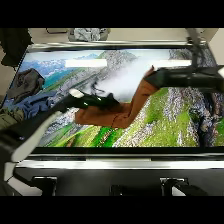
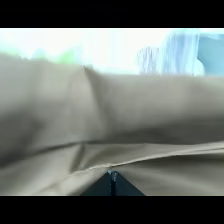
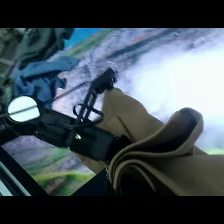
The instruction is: Fold the shirts.
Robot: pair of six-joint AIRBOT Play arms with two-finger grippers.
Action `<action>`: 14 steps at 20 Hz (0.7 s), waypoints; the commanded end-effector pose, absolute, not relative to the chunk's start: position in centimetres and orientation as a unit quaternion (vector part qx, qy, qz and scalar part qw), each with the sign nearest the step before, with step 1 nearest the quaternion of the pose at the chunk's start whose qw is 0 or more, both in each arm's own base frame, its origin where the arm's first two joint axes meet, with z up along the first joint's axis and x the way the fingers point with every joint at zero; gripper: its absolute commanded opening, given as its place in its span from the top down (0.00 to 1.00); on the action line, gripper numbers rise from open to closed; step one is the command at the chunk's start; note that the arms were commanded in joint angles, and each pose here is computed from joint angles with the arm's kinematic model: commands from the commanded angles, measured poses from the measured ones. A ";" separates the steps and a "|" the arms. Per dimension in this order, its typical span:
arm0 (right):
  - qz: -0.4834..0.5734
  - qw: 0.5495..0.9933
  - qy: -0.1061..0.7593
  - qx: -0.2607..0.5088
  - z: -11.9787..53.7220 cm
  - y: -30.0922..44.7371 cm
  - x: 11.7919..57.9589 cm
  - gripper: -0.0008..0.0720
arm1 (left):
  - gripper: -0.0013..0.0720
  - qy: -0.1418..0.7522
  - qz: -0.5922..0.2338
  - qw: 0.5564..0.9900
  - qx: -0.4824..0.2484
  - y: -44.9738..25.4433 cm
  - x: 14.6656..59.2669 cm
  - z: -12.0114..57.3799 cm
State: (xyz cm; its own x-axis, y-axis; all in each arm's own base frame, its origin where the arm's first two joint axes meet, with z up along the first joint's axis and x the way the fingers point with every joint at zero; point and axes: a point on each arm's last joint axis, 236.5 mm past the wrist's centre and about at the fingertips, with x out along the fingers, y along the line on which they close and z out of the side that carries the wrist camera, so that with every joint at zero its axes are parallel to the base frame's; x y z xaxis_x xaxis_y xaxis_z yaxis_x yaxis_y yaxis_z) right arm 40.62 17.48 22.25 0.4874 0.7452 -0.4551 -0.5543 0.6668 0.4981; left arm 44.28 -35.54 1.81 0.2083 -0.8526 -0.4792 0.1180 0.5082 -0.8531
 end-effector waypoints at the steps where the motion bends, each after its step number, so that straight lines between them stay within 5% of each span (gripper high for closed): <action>1: 0.424 0.830 0.316 0.177 20.9 24.9 42.3 0.94 | 0.95 0.477 -0.285 0.790 -0.257 -23.0 47.2 7.2; 5: 0.471 0.783 0.332 0.234 15.8 36.0 42.5 0.94 | 0.94 0.400 -0.219 0.853 -0.256 -11.1 47.1 15.7; 9: 0.447 0.753 0.390 0.286 7.1 42.6 42.5 0.91 | 0.94 0.357 -0.191 0.878 -0.255 -6.9 45.4 19.6; 10: 0.439 0.743 0.404 0.303 5.3 43.6 42.3 0.56 | 0.94 0.357 -0.191 0.878 -0.256 -6.9 45.1 19.6; 11: 0.439 0.735 0.412 0.311 4.0 44.2 42.2 0.09 | 0.94 0.360 -0.191 0.876 -0.256 -7.0 44.7 19.3; 14: 0.459 0.749 0.391 0.275 4.3 42.4 43.1 0.05 | 0.94 0.380 -0.189 0.867 -0.263 -7.3 44.2 17.3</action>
